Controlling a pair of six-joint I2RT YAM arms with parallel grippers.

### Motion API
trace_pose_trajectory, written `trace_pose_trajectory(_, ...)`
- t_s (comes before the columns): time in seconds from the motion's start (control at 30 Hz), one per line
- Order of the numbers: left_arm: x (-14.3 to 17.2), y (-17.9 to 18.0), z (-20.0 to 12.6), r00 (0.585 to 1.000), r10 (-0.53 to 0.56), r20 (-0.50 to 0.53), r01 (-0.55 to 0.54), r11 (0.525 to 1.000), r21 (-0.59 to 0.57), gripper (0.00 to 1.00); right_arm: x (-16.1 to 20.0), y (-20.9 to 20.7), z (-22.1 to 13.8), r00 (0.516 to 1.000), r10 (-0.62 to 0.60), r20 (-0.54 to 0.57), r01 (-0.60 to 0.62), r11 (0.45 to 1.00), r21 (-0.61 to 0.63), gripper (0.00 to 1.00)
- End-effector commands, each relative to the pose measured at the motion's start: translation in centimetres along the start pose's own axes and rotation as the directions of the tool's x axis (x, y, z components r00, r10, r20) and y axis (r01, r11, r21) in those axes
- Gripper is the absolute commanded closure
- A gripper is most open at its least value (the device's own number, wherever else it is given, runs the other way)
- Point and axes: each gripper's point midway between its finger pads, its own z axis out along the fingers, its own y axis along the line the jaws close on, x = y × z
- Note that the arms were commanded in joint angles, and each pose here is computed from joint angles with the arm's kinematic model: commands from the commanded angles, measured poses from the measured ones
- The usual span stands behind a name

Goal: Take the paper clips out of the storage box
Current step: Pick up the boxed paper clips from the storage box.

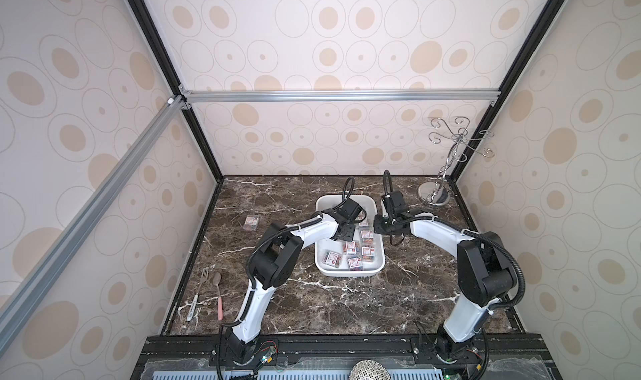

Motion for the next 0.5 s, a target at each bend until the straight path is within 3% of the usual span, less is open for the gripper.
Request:
trace_pose_trajectory(0.0,0.38,0.17,-0.87,1.000,0.015,-0.016,-0.015,1.000,-0.003,0.35,1.71,-1.05,-0.51,0.999,0.008,-0.053,-0.006,0.999,0.037,1.00)
trace_pose_trajectory(0.47,0.70,-0.13,-0.97,1.000,0.012,-0.014,-0.012,1.000,0.022,0.41,2.04,-1.05,-0.13,0.998,0.014,-0.062,-0.012,0.999,0.032,1.00)
